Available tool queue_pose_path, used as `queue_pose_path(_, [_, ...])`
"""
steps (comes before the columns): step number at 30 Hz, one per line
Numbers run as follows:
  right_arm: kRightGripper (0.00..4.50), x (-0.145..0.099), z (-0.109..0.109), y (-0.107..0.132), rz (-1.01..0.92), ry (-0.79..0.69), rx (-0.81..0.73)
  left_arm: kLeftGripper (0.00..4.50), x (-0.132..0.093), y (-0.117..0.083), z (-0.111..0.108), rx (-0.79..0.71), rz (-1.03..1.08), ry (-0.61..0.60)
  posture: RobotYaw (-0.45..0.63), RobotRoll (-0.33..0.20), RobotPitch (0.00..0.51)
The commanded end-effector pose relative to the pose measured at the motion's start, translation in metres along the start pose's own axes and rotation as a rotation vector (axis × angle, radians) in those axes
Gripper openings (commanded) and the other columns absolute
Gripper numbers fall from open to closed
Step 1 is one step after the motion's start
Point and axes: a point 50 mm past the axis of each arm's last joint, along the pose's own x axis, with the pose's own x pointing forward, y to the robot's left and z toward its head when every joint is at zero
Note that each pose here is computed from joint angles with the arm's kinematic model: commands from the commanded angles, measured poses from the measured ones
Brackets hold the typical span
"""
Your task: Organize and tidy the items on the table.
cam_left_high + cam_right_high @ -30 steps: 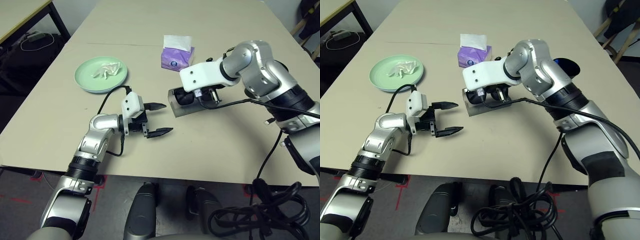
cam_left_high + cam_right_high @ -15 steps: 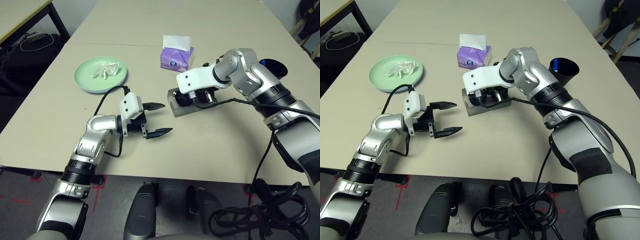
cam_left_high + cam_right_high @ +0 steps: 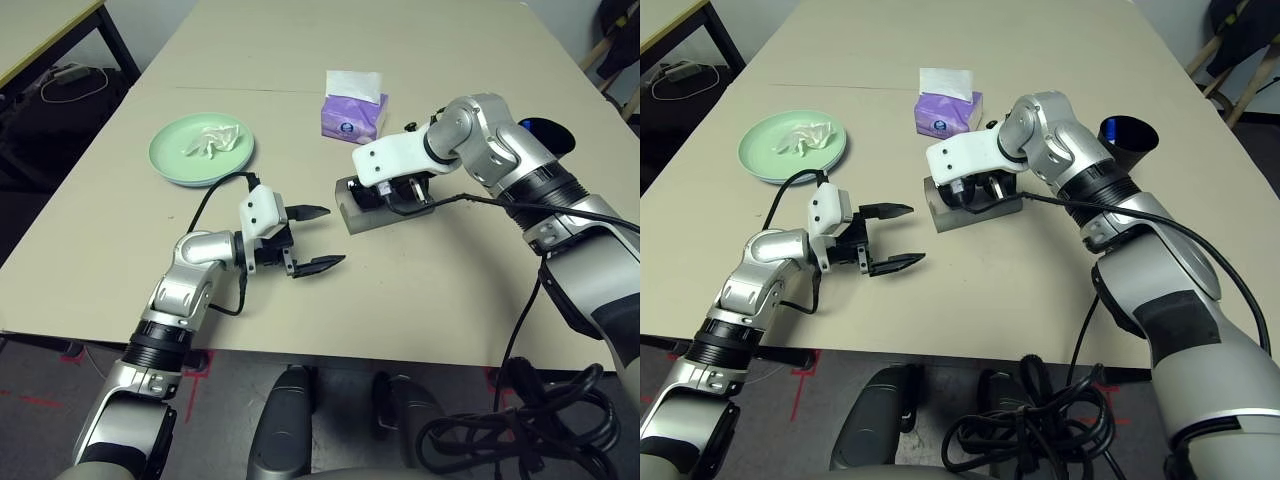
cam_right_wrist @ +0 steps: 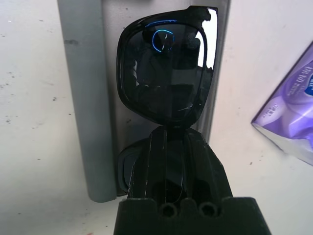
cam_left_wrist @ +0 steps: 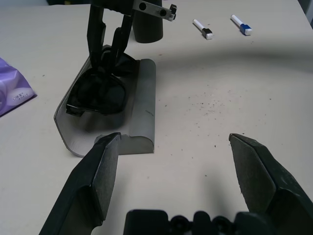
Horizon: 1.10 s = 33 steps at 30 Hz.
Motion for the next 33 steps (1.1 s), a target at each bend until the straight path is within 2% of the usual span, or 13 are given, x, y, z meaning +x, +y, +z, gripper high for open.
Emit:
queue_pose_path(1, [0.34, 0.002, 0.001, -0.001, 0.001, 0.011, -0.022, 4.5, 0.002, -0.005, -0.001, -0.006, -0.015, 0.002, 0.3, 0.0, 0.145])
queue_pose_path(16, [0.34, 0.019, 0.002, 0.018, 0.068, -0.004, -0.027, 4.5, 0.004, -0.006, -0.001, -0.006, -0.013, -0.003, 0.29, 0.0, 0.146])
queue_pose_path(33, [0.34, 0.016, 0.002, 0.02, 0.072, -0.006, -0.006, 4.5, 0.008, -0.004, -0.001, -0.002, -0.021, -0.005, 0.27, 0.0, 0.137])
